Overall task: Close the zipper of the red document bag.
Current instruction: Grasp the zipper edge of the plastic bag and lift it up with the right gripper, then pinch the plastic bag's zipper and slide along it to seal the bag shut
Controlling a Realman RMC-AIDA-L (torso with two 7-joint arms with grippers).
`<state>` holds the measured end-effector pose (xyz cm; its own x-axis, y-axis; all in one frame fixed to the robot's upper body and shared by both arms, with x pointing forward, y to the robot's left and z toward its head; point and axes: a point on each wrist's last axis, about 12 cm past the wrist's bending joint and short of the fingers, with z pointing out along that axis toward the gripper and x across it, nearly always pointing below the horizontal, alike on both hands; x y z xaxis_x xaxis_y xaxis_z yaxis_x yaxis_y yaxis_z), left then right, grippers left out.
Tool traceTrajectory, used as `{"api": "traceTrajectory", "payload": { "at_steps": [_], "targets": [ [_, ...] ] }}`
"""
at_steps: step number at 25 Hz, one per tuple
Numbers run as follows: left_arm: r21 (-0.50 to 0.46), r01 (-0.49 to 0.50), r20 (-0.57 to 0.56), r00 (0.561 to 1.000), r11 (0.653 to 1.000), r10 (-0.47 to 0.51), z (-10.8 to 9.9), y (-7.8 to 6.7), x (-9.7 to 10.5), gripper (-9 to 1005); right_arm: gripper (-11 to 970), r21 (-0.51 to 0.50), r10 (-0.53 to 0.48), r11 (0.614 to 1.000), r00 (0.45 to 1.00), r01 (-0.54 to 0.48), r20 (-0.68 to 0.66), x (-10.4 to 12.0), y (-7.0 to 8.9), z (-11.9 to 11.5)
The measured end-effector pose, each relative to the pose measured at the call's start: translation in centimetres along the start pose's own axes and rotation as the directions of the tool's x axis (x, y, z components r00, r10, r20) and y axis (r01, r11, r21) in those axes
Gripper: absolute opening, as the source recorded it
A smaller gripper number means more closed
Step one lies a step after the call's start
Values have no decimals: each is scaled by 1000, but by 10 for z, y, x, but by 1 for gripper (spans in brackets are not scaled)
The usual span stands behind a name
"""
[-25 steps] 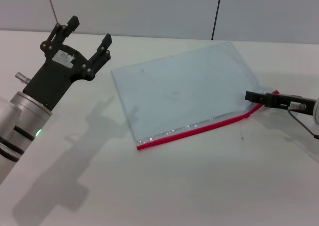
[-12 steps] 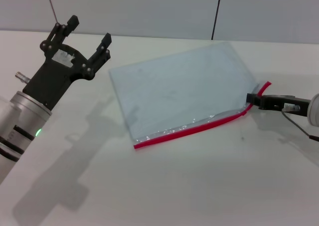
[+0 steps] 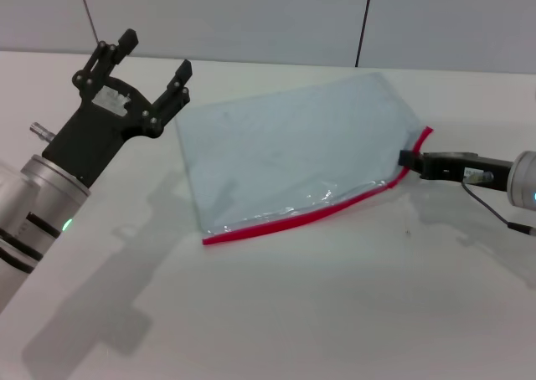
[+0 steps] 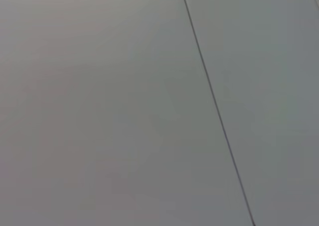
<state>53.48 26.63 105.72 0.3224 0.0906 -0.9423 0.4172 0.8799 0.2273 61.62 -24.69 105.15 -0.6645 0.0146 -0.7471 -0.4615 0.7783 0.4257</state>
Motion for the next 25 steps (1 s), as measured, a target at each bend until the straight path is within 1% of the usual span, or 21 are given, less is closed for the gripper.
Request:
{"api": "traceTrajectory", "payload": {
  "at_steps": [3, 4, 5, 10, 13, 18, 23, 25],
  "targets": [
    [28, -4, -1, 1000, 1000, 4, 2, -3, 0, 798, 11, -51, -5, 999, 1000, 6, 26, -2, 7, 0],
    [44, -6, -1, 1000, 999, 6, 3, -5, 0, 798, 12, -91, -5, 996, 999, 10, 53, -4, 12, 1],
    [68, -9, -1, 1000, 998, 9, 4, -7, 0, 798, 12, -91, -5, 996, 999, 10, 53, -4, 12, 1],
    [186, -18, 3, 1000, 982, 18, 11, -22, -1, 798, 14, -179, -6, 983, 992, 28, 124, -11, 31, 9],
    [237, -19, -6, 1000, 971, 21, 15, -30, 0, 798, 15, -231, -4, 972, 987, 43, 163, -16, 41, 13],
    [278, -12, -24, 1000, 960, 20, 20, -38, 1, 798, 17, -300, -5, 952, 979, 67, 202, -23, 55, 16],
    [304, -17, -24, 999, 952, 26, 22, -41, 1, 798, 19, -362, -15, 927, 977, 93, 212, -30, 72, 23],
    [309, -25, -29, 999, 951, 35, 24, -44, 2, 798, 20, -374, -15, 922, 977, 96, 212, -31, 75, 24]
  ]
}}
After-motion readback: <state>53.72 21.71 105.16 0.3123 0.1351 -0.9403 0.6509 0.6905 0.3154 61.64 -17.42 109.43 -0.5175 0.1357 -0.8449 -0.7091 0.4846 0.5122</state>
